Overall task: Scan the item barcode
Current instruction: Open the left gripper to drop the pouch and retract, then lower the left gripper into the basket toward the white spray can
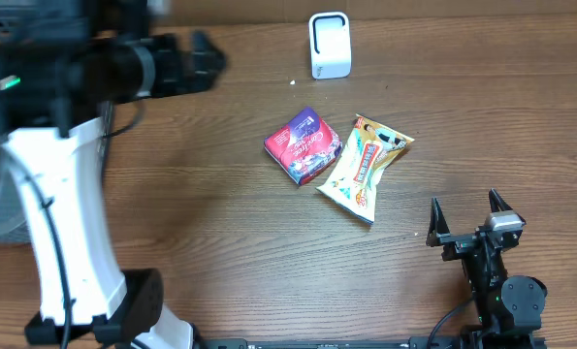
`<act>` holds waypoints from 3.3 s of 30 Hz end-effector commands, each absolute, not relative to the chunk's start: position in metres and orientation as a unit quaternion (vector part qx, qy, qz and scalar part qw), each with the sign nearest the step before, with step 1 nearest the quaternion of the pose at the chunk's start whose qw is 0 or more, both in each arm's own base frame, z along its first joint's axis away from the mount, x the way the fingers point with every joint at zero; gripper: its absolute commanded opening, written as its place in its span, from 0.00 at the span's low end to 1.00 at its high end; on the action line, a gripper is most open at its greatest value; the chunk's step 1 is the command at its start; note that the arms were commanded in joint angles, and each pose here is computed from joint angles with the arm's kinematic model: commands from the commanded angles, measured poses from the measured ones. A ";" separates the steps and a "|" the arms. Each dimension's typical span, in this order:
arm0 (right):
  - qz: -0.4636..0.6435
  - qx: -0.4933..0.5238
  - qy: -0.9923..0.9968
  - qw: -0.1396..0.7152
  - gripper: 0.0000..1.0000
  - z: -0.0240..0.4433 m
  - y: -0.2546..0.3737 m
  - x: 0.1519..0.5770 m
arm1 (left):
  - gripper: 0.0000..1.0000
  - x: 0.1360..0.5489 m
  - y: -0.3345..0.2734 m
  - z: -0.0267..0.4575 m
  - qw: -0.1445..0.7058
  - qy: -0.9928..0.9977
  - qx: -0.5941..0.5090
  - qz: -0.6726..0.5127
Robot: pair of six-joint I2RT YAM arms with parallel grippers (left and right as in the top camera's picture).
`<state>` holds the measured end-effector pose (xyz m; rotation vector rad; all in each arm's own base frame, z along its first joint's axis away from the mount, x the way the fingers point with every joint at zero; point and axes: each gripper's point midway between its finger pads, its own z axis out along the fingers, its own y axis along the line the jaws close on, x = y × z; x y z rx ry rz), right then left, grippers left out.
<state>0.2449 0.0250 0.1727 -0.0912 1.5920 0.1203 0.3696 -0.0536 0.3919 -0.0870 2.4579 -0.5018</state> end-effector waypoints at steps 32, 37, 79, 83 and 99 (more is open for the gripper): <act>0.047 -0.035 0.713 0.699 1.00 0.171 0.021 0.245 | 1.00 0.350 0.303 0.264 0.208 0.887 -0.409 0.049; 0.047 -0.035 0.713 0.699 1.00 0.171 0.021 0.245 | 0.96 0.357 0.310 0.221 0.160 0.897 -0.412 0.036; 0.047 -0.035 0.713 0.699 1.00 0.171 0.021 0.245 | 0.91 0.382 0.258 0.085 -0.027 0.961 -0.274 -0.019; 0.047 -0.035 0.713 0.699 1.00 0.171 0.021 0.245 | 0.91 0.387 0.261 0.082 -0.017 0.961 -0.274 -0.016; 0.047 -0.035 0.713 0.699 1.00 0.171 0.021 0.245 | 0.97 0.407 0.229 0.041 0.011 0.973 -0.190 -0.127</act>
